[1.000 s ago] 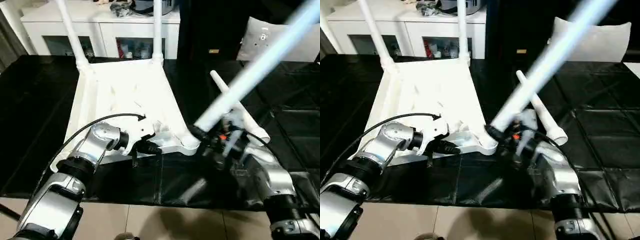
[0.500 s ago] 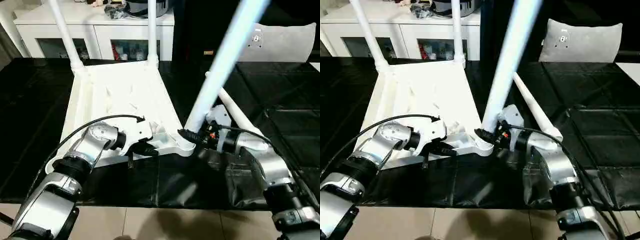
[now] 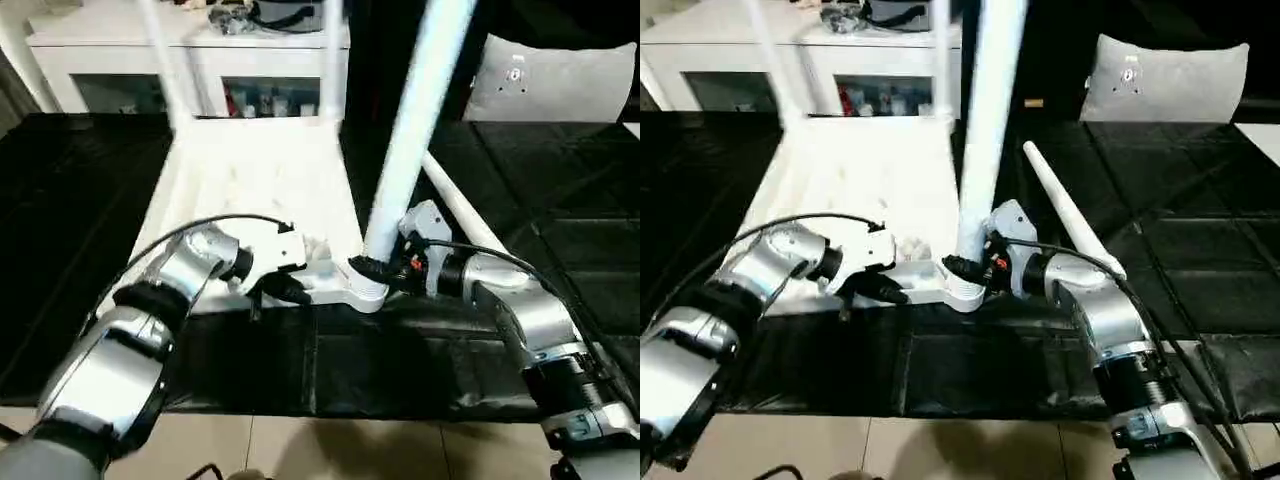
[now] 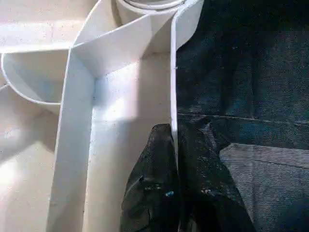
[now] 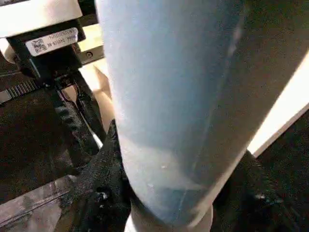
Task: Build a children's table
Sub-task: Insert table leg to table base
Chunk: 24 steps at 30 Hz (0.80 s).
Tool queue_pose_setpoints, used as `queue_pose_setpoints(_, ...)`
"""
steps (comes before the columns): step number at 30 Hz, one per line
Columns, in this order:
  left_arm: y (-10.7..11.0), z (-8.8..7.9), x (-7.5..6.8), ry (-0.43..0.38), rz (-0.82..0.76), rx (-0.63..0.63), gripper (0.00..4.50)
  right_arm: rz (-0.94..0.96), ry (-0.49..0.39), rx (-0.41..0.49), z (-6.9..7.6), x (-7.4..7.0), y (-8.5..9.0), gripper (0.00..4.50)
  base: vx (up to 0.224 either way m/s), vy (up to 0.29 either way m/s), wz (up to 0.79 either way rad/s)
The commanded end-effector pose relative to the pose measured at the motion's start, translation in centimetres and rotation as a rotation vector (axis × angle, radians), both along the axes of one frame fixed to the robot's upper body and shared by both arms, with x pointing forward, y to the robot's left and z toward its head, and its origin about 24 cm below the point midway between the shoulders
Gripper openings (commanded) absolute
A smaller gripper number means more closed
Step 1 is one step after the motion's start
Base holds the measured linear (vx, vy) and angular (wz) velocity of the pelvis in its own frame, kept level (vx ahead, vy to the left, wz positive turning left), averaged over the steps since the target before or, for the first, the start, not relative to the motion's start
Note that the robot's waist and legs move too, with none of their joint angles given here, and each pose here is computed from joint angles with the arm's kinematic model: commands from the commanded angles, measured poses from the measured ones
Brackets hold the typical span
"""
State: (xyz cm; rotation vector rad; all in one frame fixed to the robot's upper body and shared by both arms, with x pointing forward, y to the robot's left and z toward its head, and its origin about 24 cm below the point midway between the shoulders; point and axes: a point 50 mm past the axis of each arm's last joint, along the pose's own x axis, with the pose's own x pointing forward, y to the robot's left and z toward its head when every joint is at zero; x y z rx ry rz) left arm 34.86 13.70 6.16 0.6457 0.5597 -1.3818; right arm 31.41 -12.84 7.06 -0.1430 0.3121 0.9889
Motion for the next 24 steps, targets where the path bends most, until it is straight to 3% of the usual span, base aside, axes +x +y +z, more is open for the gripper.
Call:
queue_pose_setpoints(1,0.3,3.4,1.5,-0.120,0.014,-0.040,0.00,0.002,0.295,-0.125,-6.1,-2.6,0.5,1.87,0.000,0.000,0.00)
queue_pose_setpoints(6,1.1,2.4,0.7,-0.065,0.036,-0.076,0.00,-0.041,0.304,-0.129,-6.2,-2.3,1.1,1.87,0.000,0.000,0.00)
queue_pose_setpoints(11,2.0,0.8,-1.1,-0.022,0.103,-0.117,0.00,-0.091,0.299,-0.124,-6.0,-1.9,1.3,1.87,0.000,0.000,0.00)
queue_pose_setpoints(12,2.3,-0.4,-3.0,-0.028,0.222,-0.133,0.00,-0.115,0.291,-0.103,-5.6,-1.9,1.5,1.87,0.000,0.000,0.00)
queue_pose_setpoints(13,2.3,-0.7,-3.8,-0.033,0.276,-0.139,0.00,-0.120,0.286,-0.094,-5.4,-1.9,1.6,1.87,0.000,0.000,0.00)
queue_pose_setpoints(16,1.8,-0.7,-5.5,-0.035,0.356,-0.171,0.00,-0.138,0.285,-0.072,-5.1,-2.2,1.6,1.87,0.000,0.000,0.00)
queue_pose_setpoints(24,-0.4,1.7,-6.0,-0.086,0.329,-0.203,0.00,-0.132,0.269,-0.066,-5.1,-2.1,2.0,1.87,0.000,0.000,0.00)
